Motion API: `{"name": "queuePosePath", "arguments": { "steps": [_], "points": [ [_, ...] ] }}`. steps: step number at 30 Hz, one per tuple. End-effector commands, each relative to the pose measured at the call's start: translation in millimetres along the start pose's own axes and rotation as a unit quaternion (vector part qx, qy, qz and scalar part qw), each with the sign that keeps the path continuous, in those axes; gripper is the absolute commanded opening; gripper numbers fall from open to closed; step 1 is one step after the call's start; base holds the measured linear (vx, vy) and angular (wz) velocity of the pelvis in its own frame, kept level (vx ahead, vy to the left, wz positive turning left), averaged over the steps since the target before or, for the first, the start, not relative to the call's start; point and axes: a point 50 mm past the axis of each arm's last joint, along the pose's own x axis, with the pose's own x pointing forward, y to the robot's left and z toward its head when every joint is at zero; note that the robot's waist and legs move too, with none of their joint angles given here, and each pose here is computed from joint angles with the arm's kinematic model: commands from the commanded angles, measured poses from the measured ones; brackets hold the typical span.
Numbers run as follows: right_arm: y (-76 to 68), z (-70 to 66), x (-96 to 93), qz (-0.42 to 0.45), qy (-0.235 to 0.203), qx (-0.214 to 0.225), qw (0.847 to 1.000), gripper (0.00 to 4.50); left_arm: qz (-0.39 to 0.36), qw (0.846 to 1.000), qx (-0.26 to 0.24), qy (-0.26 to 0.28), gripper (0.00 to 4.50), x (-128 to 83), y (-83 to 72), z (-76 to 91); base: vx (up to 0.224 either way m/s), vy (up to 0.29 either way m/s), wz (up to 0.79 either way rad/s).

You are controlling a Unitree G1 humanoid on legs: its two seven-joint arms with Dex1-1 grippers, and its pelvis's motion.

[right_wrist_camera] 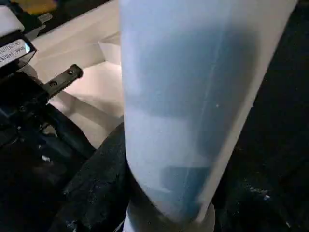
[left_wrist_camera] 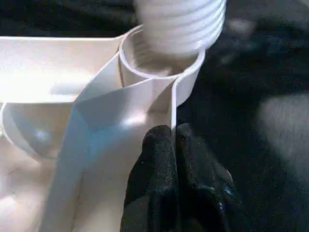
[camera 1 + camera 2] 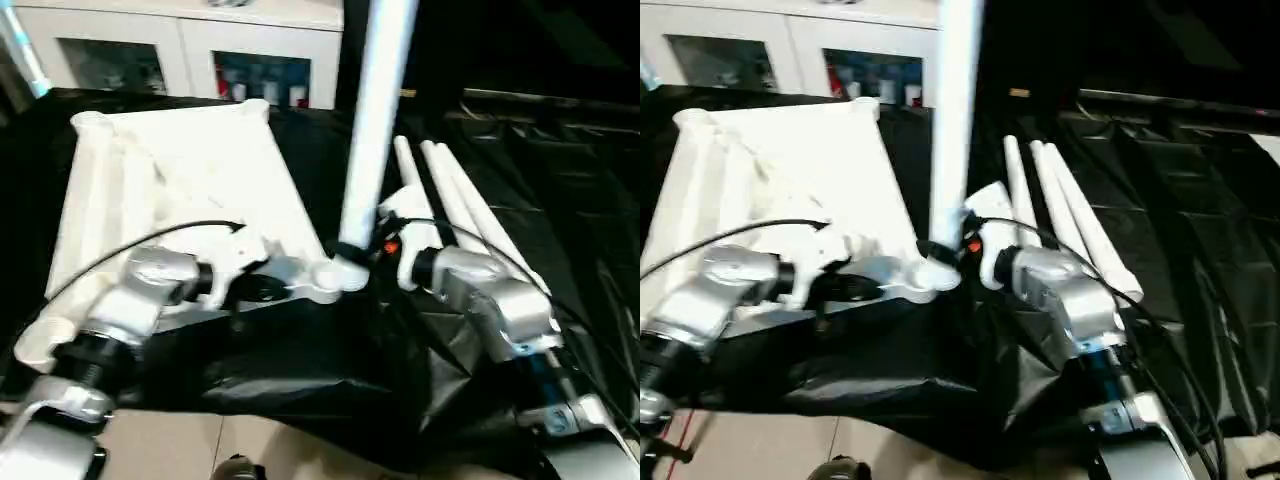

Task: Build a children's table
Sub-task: Insert table leg to table base

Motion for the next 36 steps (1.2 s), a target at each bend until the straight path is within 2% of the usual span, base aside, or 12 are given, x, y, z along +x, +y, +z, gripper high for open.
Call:
{"name": "queuePosePath", "arguments": {
  "steps": [1,3,10,11,13,17,20,24,33,36],
  "points": [
    [-3.2,0.6,0.2,-0.004,0.000,-0.005,1.000,1.89,-0.009,1.000,0.014,-0.004,0.00,5,-2.4,9.2,0.000,0.000,0.00],
    [-6.2,-0.8,3.2,-0.005,-0.001,0.008,1.000,1.89,-0.013,1.000,0.018,-0.007,0.00,6,-4.2,12.0,0.000,0.000,0.00],
    [-9.0,-2.2,6.6,0.000,0.008,0.007,1.000,1.89,-0.005,0.999,0.029,0.012,0.00,4,-2.6,8.8,0.000,0.000,0.00],
    [-9.4,-2.1,6.7,0.001,0.008,0.006,1.000,1.89,0.000,0.999,0.036,0.016,0.28,3,-1.7,8.3,0.000,0.000,0.00],
    [-10.0,-2.3,6.9,0.001,0.008,0.006,1.000,1.89,0.006,0.999,0.035,0.014,0.56,1,-0.3,8.5,0.000,0.000,0.00],
    [-11.8,-5.8,7.3,0.000,0.006,0.010,1.000,1.89,0.006,1.000,0.021,0.010,0.84,-6,2.1,8.6,0.000,0.000,0.00],
    [-12.2,-6.4,7.5,-0.003,0.003,0.014,1.000,1.89,0.009,1.000,0.017,0.012,0.88,-9,3.4,7.4,0.000,0.000,0.00],
    [-12.6,-8.0,7.7,-0.004,0.001,0.016,1.000,1.89,0.011,0.999,0.013,0.028,0.88,-15,6.1,1.0,0.000,0.000,0.00],
    [-12.3,-9.5,8.2,-0.004,0.000,0.015,1.000,1.89,0.001,1.000,0.001,0.015,0.11,-11,5.0,2.5,0.000,0.000,0.00],
    [-12.3,-9.5,8.4,-0.004,0.001,0.015,1.000,1.89,-0.003,1.000,0.000,0.017,0.01,-10,4.5,2.1,0.000,0.000,0.00]
  ]
}}
